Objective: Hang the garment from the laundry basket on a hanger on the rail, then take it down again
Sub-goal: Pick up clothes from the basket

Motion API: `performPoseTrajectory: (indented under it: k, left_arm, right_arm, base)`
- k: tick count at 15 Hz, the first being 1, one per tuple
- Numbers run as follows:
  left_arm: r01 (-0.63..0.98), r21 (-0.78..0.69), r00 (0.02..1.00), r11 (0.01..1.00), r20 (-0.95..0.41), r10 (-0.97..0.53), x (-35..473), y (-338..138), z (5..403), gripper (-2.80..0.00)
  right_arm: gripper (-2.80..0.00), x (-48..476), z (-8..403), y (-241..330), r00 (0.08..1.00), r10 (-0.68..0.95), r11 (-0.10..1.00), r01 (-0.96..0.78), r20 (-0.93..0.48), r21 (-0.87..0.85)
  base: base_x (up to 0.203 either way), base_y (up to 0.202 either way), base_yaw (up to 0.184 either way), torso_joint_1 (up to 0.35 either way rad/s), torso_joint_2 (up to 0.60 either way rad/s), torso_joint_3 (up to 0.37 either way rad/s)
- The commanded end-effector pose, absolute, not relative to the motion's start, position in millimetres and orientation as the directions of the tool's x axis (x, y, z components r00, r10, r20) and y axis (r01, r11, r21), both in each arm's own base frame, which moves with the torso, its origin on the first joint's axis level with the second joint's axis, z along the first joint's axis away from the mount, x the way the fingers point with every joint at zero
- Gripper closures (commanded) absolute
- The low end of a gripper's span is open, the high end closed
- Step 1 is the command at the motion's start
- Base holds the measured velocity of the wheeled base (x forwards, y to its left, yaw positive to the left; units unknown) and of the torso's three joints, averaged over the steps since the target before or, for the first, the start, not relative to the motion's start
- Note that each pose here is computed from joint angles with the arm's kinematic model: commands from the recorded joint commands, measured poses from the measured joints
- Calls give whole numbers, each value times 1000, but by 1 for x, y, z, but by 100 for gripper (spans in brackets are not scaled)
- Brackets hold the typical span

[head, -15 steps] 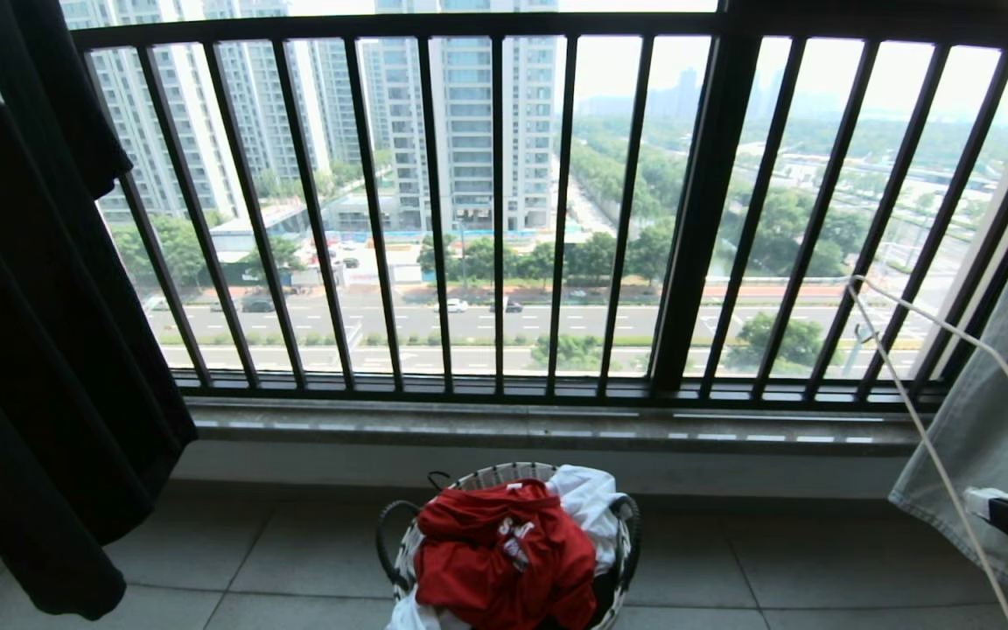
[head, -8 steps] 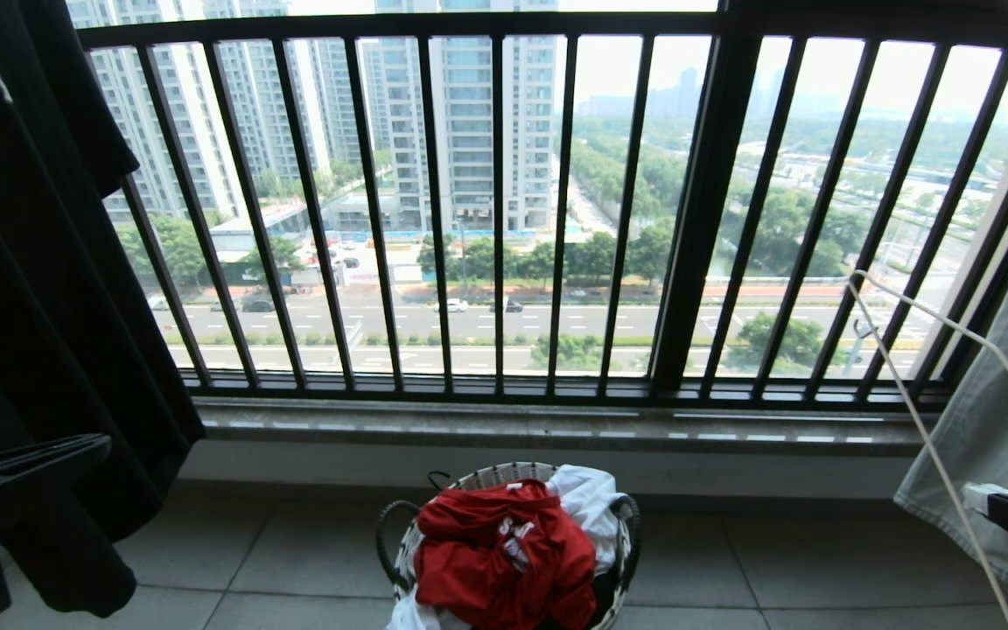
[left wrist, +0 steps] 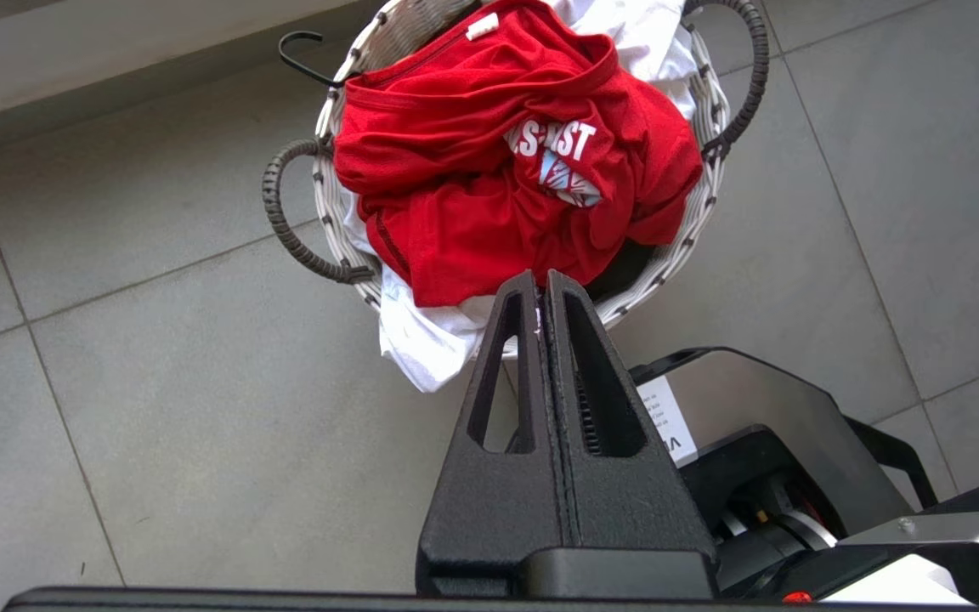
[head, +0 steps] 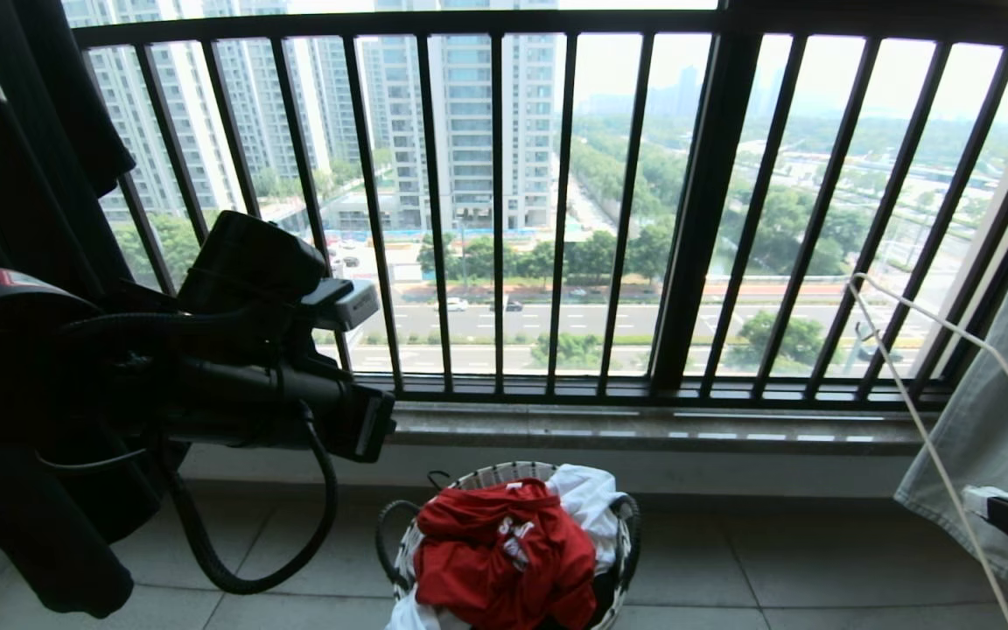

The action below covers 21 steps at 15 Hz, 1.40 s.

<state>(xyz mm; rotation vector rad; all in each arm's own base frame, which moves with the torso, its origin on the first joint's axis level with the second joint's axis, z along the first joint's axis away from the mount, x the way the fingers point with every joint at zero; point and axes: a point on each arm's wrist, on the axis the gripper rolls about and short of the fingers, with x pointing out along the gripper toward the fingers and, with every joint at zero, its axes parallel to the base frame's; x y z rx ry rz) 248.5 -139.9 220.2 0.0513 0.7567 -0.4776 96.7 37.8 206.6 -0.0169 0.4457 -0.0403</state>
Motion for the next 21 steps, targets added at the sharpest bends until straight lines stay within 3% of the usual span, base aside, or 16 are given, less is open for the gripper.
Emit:
performPoseTrajectory:
  k: [1,5,8,21]
  left_arm:
    - [426,-113,514,897,-786,-343,286,-179,166,0]
    - [341,-95,448,935,-858,-250,321,-211,105,0]
    - [316,-100,439,943,-866,-239,331,-219,81,0]
    - [358,-86,446,930,-859,-251,321,-218,92,0]
  right_arm:
    - [0,96,206,38,901,-46,999,38,-432,-27]
    - [0,96,202,37,895,-47,999,38,-444,-30]
    - [0,94,199,36,892,-48,999,38,-450,-32]
    - [0,92,196,36,890,-48,999,37,-453,-32]
  base:
    - [0,0,0,0,0,0]
    - [0,0,0,0,0,0]
    - [0,0,0,0,0,0]
    - [0,0,0,0,0,0]
